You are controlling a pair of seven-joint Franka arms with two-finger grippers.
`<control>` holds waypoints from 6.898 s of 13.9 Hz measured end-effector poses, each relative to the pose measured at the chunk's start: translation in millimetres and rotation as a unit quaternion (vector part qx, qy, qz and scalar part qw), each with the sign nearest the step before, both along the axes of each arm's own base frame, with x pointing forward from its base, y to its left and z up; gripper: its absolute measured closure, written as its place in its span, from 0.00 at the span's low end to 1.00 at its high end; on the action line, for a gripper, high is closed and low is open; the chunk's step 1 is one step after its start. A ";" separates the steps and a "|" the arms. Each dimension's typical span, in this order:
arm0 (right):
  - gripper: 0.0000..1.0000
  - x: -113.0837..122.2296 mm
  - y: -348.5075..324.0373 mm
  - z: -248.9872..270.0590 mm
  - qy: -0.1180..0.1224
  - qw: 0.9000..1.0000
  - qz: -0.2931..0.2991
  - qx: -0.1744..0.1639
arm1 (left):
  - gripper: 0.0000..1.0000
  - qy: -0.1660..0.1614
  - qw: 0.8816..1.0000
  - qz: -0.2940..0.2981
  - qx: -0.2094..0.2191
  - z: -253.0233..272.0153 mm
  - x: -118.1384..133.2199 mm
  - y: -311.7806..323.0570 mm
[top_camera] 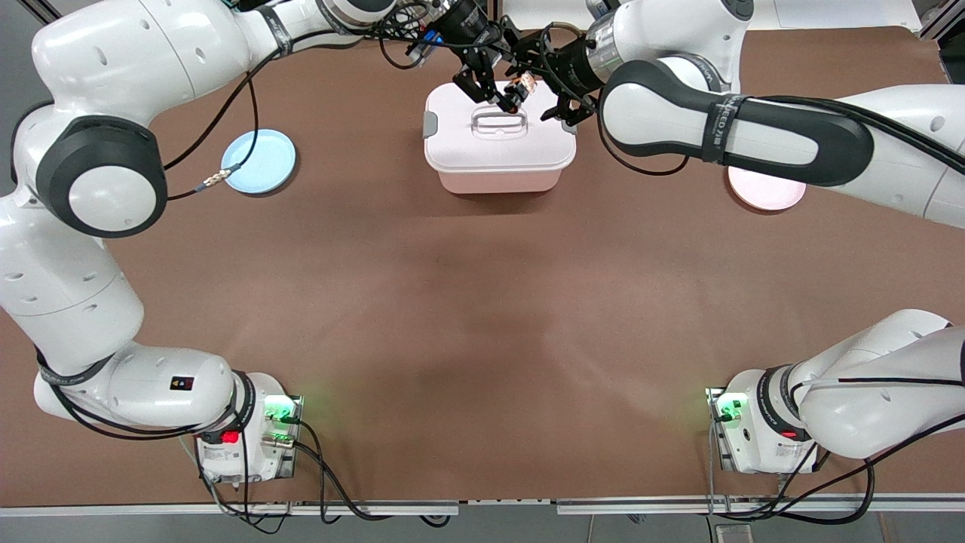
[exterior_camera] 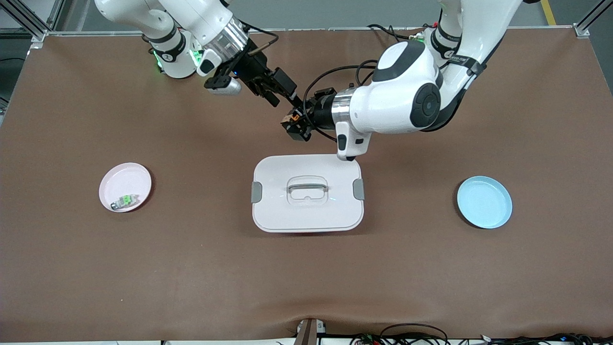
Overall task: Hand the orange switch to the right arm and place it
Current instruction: 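Lift the switch with the left gripper while the right gripper approaches, then close the right gripper on the switch held by the left gripper, then open the left gripper and withdraw it while the right gripper pulls away, then carry the switch with the right gripper over the white plate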
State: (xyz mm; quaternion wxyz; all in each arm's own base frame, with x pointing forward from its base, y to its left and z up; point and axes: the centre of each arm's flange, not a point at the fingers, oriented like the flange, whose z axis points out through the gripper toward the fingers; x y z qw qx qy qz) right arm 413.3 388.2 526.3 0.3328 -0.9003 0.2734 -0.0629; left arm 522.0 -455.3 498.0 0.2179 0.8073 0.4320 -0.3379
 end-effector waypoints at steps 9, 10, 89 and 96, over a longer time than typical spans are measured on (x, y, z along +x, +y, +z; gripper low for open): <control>0.00 16.1 8.0 -21.3 0.016 1.000 -0.004 -0.009 | 0.28 -0.002 1.000 -0.001 -0.002 3.0 -0.9 -2.0; 0.00 16.4 8.6 -21.9 0.016 1.000 -0.003 -0.009 | 0.28 -0.002 1.000 -0.001 -0.002 3.4 -0.8 -2.2; 0.59 98.2 -522.9 -293.1 -0.172 0.504 0.793 -0.295 | 0.00 -0.313 0.802 -0.454 0.231 131.4 15.8 389.7; 0.59 89.5 -522.2 -327.0 -0.189 0.476 0.797 -0.320 | 0.00 -0.316 0.801 -0.453 0.232 131.0 16.8 389.5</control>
